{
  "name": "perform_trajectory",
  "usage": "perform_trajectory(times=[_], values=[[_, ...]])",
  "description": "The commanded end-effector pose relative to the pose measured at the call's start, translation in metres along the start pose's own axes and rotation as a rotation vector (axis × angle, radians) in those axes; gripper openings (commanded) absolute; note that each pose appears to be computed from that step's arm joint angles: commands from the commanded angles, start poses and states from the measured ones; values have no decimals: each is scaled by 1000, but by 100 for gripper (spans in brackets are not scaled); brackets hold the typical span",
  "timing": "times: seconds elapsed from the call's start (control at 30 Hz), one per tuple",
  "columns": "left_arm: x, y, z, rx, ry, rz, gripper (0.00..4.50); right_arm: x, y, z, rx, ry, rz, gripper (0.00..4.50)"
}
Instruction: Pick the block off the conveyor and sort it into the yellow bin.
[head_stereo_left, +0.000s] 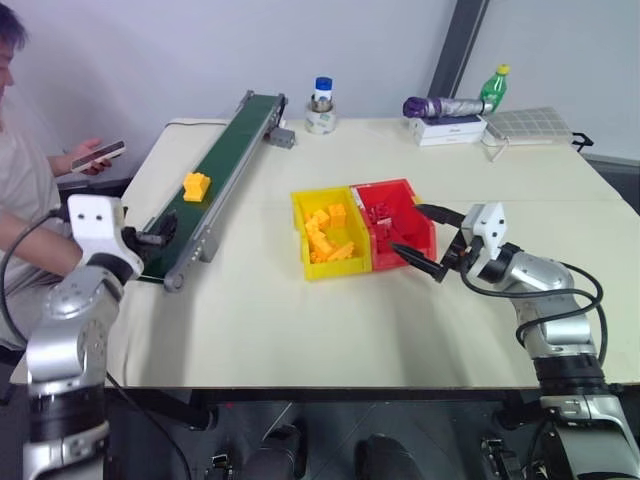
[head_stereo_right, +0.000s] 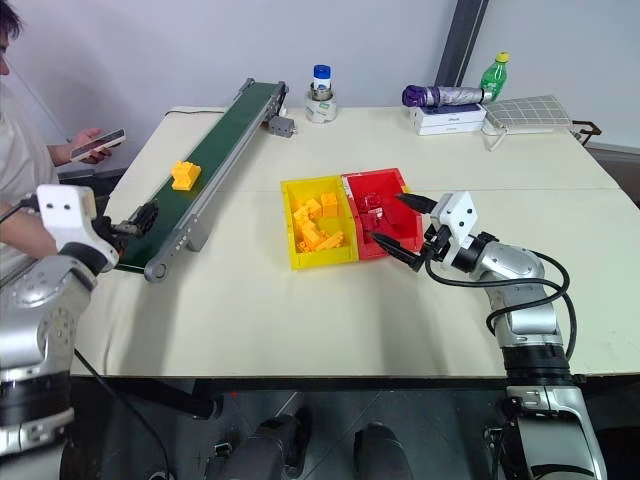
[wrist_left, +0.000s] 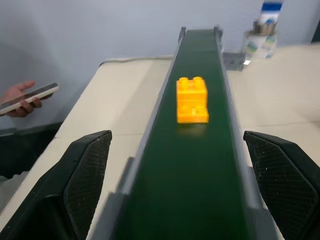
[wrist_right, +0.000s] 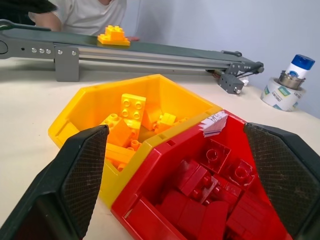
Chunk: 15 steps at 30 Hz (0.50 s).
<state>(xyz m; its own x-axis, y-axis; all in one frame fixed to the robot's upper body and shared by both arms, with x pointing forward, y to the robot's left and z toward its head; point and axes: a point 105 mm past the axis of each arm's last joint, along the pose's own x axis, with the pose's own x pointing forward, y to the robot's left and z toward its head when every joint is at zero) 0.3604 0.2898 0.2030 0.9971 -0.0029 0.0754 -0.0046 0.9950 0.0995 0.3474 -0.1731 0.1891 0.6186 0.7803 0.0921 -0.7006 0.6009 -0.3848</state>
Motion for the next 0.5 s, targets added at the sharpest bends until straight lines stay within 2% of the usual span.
perform_trajectory(times=[0.03, 0.23, 0.5], values=[[10, 3, 1, 29, 28, -12, 446, 0, -3, 12, -38, -35, -11, 450], [27, -8, -4, -16, 55, -81, 446, -2, -2, 12, -38, -30, -19, 450], [33, -14, -11, -28, 74, -106, 446, -3, -2, 12, -39, -29, -27, 450]])
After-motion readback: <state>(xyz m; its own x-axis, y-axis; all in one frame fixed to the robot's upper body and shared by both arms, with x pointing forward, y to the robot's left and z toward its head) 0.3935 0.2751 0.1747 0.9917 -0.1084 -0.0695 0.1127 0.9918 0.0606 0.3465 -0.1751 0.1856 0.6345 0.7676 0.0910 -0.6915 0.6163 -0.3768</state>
